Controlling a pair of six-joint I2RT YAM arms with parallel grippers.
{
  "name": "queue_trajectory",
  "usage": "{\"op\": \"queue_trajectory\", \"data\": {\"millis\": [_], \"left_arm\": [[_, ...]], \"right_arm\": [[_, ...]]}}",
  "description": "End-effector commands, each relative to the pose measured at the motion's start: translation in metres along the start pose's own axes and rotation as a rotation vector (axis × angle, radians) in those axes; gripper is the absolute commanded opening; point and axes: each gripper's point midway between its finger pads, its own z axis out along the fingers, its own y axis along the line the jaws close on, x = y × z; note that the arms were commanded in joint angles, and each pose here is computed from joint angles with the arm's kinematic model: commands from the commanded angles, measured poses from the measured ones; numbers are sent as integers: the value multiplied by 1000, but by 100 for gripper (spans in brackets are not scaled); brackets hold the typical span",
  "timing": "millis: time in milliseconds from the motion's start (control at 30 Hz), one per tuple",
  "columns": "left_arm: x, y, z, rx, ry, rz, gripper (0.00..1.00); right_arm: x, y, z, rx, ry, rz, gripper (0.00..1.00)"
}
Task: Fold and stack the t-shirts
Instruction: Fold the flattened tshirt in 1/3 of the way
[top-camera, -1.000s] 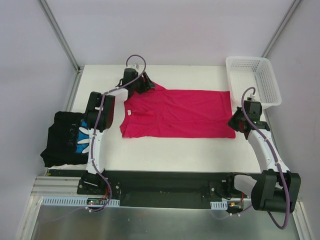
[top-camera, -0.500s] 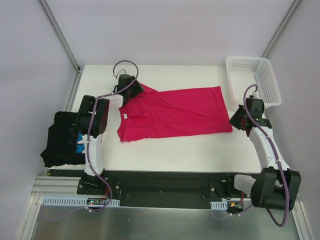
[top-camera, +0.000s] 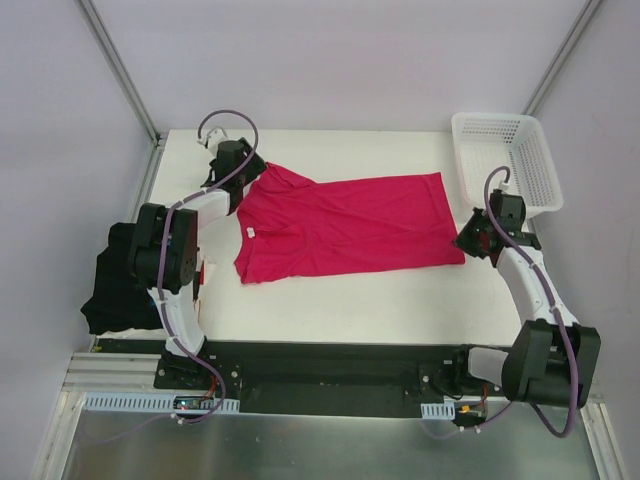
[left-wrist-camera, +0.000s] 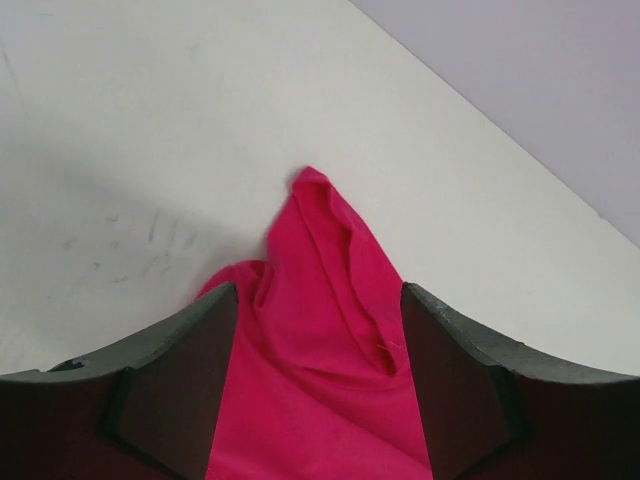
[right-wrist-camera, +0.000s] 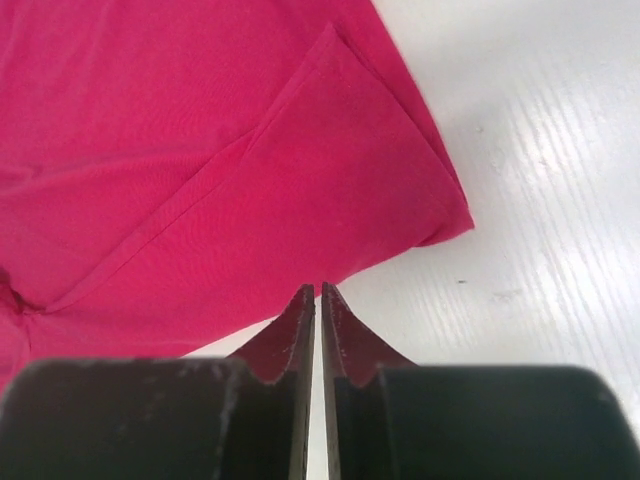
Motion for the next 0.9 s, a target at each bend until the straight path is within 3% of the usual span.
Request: {"op": "queue_trajectory", "data": {"millis": [0, 167, 267, 567, 867], "left_arm": [[-7, -41, -20, 172, 38, -25, 67], [34, -108, -56, 495, 251, 8, 77], [55, -129, -76, 635, 375, 14, 77], [124, -112, -111, 616, 569, 5, 75], [155, -89, -118, 534, 621, -23, 75]], "right_arm": [[-18, 34, 19, -116, 2, 12, 10], [-39, 81, 56, -199, 57, -16, 14], [-38, 113, 71, -275, 115, -25, 17], [-44, 142, 84, -330, 127, -21, 18], [-63, 150, 82, -336, 96, -38, 19]]}}
